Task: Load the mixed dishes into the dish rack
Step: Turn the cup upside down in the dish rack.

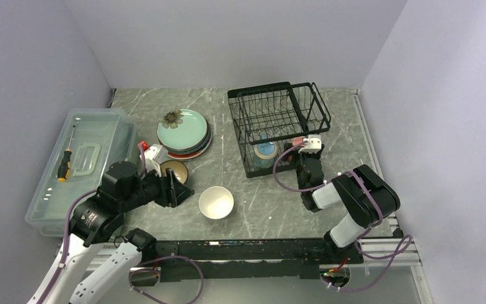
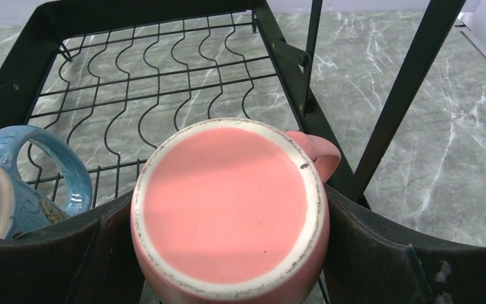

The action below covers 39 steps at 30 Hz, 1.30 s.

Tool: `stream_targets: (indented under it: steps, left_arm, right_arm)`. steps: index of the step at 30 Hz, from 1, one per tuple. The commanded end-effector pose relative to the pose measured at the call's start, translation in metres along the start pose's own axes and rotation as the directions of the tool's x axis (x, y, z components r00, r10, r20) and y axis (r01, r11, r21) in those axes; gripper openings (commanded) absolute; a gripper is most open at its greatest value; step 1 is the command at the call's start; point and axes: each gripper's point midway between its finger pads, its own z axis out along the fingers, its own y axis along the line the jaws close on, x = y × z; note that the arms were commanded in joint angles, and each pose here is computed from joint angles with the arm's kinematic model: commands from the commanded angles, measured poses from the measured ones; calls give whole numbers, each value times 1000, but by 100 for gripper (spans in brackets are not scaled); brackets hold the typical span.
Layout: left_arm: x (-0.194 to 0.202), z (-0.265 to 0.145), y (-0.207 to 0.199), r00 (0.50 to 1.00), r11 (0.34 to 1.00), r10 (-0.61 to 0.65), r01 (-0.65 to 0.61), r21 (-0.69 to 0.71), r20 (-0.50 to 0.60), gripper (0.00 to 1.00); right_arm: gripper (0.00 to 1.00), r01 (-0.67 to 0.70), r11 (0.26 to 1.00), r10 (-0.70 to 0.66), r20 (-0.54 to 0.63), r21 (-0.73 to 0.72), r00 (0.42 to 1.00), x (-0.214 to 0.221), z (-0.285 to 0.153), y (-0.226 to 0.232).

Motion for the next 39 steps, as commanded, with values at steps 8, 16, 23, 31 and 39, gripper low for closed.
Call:
stream_targets:
  steps: [8, 16, 23, 31, 39]
  left_arm:
    - [-6, 2, -3, 999, 999, 25, -25, 22, 24, 55]
    - [-6, 1, -4, 999, 999, 26, -27, 26, 25, 55]
    - [-6, 0, -4, 999, 999, 29, -30, 28, 28, 55]
    - [-6, 0, -4, 999, 999, 29, -30, 28, 30, 56]
    - [-6, 0, -4, 999, 999, 28, -29, 27, 31, 56]
  right_arm:
    - [54, -23, 999, 22, 27, 24, 999, -20, 22, 5]
    - [64, -25, 1000, 26, -35, 14, 999, -11, 25, 10]
    - [70, -38, 999, 38, -51, 10, 998, -9, 25, 12]
    - [75, -31, 999, 32, -84, 12, 996, -3, 27, 13]
    - [80, -31, 999, 33, -119, 22, 992, 3, 28, 13]
